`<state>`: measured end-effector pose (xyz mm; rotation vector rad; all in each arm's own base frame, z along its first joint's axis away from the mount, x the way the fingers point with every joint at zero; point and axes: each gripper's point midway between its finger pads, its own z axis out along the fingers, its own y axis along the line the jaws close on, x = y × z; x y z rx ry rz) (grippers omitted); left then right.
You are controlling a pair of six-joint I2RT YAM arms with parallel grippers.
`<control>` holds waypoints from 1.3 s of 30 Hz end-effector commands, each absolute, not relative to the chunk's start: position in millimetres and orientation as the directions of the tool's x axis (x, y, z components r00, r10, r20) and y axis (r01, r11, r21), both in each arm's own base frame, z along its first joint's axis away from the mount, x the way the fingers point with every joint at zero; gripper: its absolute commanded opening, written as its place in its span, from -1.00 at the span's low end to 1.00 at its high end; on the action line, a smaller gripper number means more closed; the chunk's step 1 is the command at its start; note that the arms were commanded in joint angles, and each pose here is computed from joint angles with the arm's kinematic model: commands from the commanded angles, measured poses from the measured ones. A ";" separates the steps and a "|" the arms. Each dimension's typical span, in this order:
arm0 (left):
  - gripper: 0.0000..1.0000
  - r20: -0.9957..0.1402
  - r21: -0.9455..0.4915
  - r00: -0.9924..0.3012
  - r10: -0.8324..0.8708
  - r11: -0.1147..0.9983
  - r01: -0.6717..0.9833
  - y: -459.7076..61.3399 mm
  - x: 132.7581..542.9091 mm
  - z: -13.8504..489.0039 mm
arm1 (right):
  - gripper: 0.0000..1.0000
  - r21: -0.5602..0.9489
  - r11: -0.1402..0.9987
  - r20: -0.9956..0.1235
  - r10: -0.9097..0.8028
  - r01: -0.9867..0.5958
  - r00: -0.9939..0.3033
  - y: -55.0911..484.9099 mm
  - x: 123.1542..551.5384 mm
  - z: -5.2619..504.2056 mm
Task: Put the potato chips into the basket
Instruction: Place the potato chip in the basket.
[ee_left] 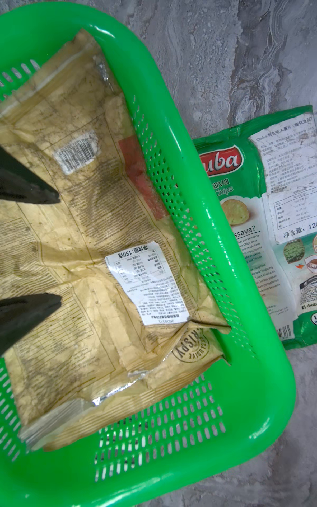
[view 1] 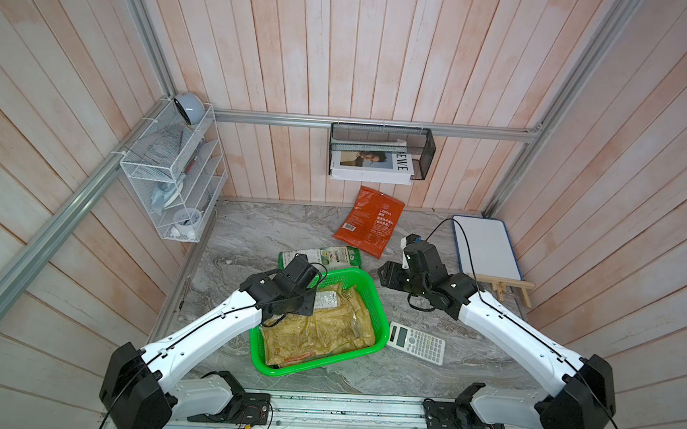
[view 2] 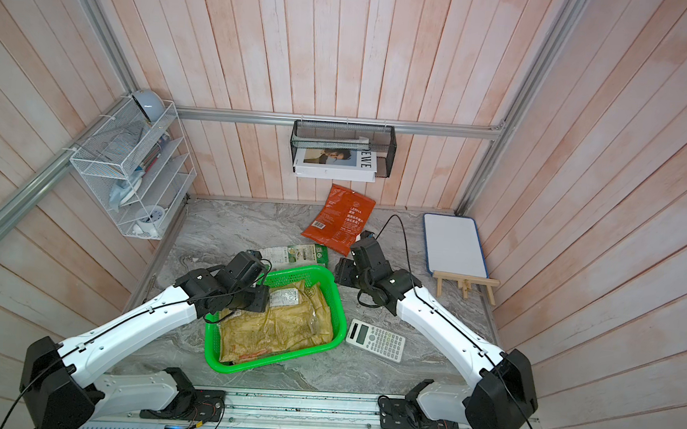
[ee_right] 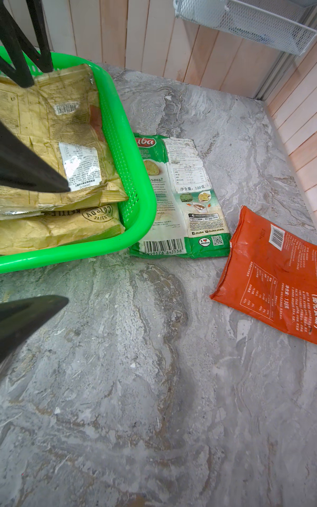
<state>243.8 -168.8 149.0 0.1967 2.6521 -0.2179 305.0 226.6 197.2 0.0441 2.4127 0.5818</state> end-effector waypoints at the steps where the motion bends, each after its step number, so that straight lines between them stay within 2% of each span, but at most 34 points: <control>1: 0.15 -0.465 -0.170 -0.881 0.085 0.968 0.183 -178.3 243.1 144.6 | 0.26 0.440 0.891 -0.553 0.170 -0.113 -0.815 235.2 305.0 190.2; 8: 0.14 -0.368 -0.197 -0.925 0.088 0.966 0.170 -192.3 228.6 99.8 | 0.26 0.447 0.886 -0.529 0.151 -0.123 -0.835 245.8 305.1 183.8; 14: 0.14 -0.333 -0.201 -0.939 0.088 0.966 0.162 -202.1 222.8 57.9 | 0.26 0.444 0.888 -0.512 0.143 -0.119 -0.847 248.8 306.7 176.0; 22: 0.14 -0.414 -0.229 -0.905 0.095 0.952 0.205 -221.9 242.7 53.9 | 0.27 0.452 0.884 -0.500 0.135 -0.124 -0.855 255.2 307.6 177.5; 28: 0.16 -0.455 -0.236 -0.884 0.103 0.944 0.231 -220.3 242.8 75.3 | 0.28 0.443 0.886 -0.488 0.107 -0.139 -0.866 261.5 299.5 177.9; 32: 0.15 -0.474 -0.226 -0.876 0.086 0.950 0.215 -196.8 225.2 94.9 | 0.23 0.446 0.865 -0.434 -0.016 -0.230 -0.901 287.2 263.6 171.0; 36: 0.15 -0.515 -0.134 -0.856 0.040 0.983 0.126 -148.3 208.0 104.3 | 0.03 0.426 0.822 -0.383 -0.217 -0.380 -0.898 323.0 207.7 157.4; 39: 0.15 -0.524 -0.190 -0.849 -0.070 0.981 0.036 -138.9 204.7 104.5 | -0.02 0.403 0.791 -0.345 -0.334 -0.460 -0.877 345.1 179.8 139.4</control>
